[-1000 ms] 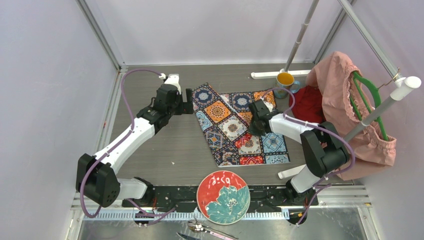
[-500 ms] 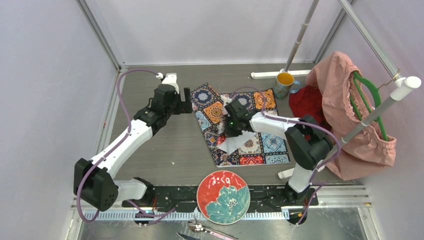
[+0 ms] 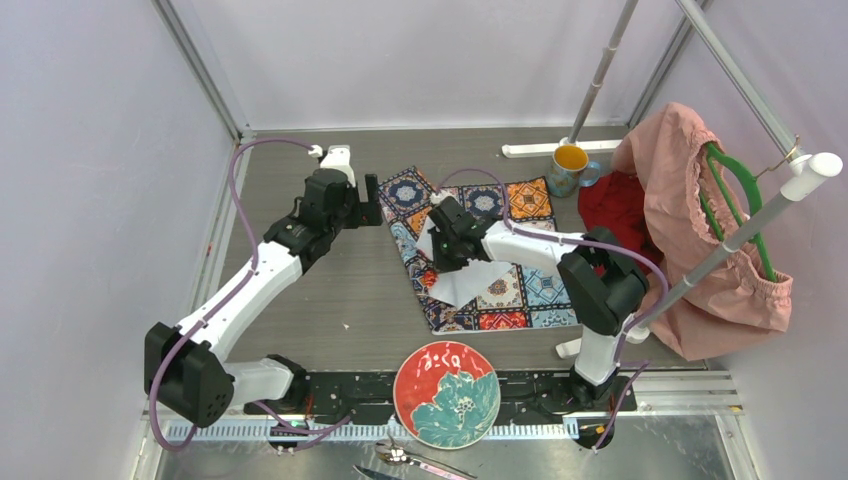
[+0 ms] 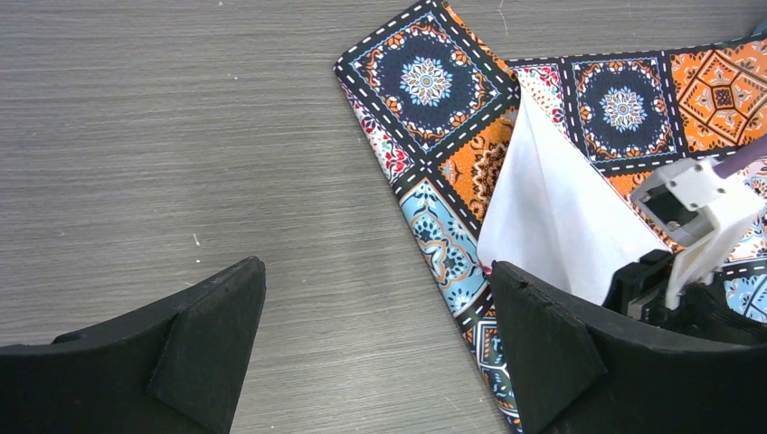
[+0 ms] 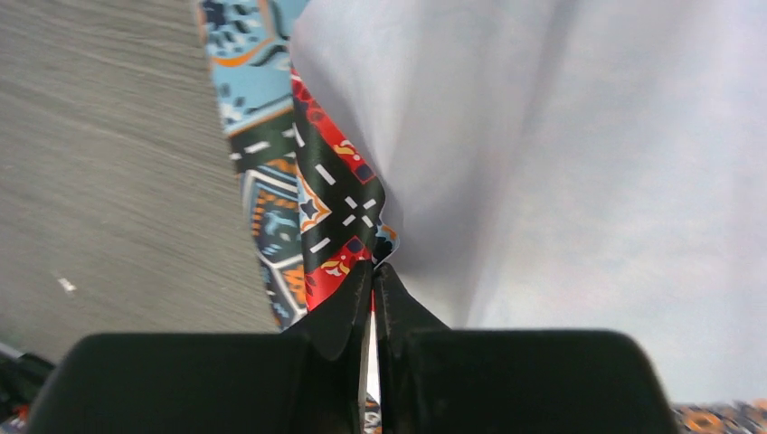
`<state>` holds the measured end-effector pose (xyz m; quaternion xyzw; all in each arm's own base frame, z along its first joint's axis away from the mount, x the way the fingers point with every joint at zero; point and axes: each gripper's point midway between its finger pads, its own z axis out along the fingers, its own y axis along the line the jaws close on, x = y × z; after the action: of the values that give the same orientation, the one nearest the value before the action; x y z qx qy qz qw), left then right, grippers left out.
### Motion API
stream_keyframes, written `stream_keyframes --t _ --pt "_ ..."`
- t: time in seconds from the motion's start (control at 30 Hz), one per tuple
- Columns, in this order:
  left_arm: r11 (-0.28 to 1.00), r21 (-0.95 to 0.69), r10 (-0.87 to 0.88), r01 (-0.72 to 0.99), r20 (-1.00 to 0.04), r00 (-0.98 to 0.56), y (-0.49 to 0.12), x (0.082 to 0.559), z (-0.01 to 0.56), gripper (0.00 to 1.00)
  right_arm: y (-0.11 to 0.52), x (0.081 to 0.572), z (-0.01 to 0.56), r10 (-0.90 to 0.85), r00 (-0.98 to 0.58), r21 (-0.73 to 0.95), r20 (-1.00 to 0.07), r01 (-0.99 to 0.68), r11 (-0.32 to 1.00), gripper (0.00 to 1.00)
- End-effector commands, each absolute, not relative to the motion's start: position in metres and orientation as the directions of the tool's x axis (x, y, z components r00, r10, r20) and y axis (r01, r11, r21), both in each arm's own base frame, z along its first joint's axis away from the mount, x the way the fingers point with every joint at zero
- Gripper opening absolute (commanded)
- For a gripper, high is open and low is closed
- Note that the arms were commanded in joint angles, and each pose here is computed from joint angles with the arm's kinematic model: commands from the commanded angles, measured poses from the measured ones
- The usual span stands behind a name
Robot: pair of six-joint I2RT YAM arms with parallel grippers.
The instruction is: Set the dinner table for one person
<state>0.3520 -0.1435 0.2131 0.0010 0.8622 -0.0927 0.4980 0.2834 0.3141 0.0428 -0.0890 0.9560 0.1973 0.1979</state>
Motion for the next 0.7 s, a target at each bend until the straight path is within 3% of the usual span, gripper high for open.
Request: stream_keyframes --t 0.0,0.2,0.53,0.6,0.67 --pt "0.98 -0.173 -0.108 0.102 -0.882 -0.459 -0.145 0.357 0.236 0.95 0.273 0.302 0.076 -0.058 -0.841 0.179 -0.538 -0.181 0.967 0.14" --pt "0.973 -0.194 -0.112 0.123 -0.869 -0.481 -0.154 0.361 0.231 0.95 0.225 0.31 0.105 0.022 -0.758 0.068 -0.651 -0.029 0.997 0.15" --pt "0.959 -0.233 -0.126 0.16 -0.859 -0.496 -0.172 0.374 0.224 0.96 0.174 0.31 0.102 0.065 -0.748 -0.077 -0.66 0.154 0.985 0.15" --pt "0.96 -0.229 -0.118 0.161 -0.852 -0.51 -0.178 0.382 0.217 0.96 0.165 0.308 0.102 0.069 -0.743 -0.094 -0.665 0.175 0.98 0.19" --pt "0.962 -0.225 -0.117 0.158 -0.855 -0.506 -0.183 0.395 0.216 0.97 0.159 0.308 0.105 0.077 -0.735 -0.098 -0.674 0.192 0.977 0.34"
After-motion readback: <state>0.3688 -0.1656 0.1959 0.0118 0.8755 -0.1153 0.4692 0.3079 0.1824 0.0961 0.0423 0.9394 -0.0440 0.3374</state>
